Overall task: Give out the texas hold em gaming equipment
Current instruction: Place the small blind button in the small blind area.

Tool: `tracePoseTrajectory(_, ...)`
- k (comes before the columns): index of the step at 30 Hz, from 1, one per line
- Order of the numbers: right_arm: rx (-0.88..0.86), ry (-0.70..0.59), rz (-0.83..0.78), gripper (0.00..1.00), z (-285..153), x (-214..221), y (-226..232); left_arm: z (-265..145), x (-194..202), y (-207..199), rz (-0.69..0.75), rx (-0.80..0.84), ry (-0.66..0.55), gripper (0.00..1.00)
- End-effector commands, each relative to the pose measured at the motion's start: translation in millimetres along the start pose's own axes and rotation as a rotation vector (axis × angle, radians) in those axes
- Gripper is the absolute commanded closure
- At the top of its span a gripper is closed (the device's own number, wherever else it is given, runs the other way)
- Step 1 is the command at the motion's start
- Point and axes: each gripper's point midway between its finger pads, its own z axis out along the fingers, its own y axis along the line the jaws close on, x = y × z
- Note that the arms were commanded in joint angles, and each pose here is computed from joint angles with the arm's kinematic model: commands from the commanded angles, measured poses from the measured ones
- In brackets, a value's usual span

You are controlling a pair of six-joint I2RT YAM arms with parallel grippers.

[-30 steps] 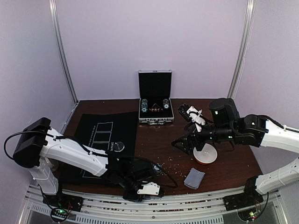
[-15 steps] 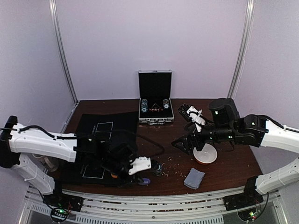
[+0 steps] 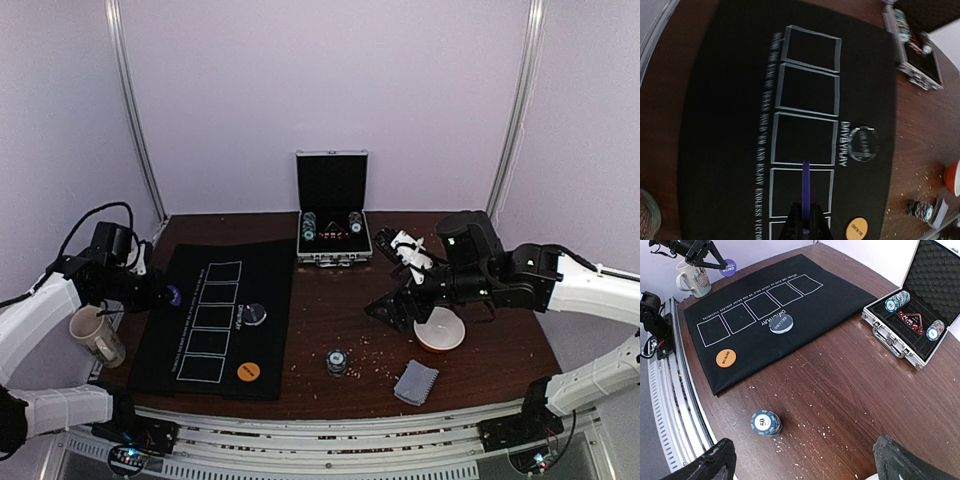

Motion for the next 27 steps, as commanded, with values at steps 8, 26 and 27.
tracePoseTrajectory(8, -0.004, 0.013, -0.055, 0.01, 5, -3, -4, 42, 26, 92, -0.427, -0.105, 0.062, 1.0)
tracePoseTrajectory(26, -0.01, 0.054, -0.071, 0.01, 11, 5, -9, 58, 36, 132, -0.423, -0.234, 0.052, 0.89)
tracePoseTrajectory(27, -0.011, 0.053, -0.07, 0.01, 11, 5, -9, 57, 37, 134, -0.422, -0.249, 0.057, 0.78)
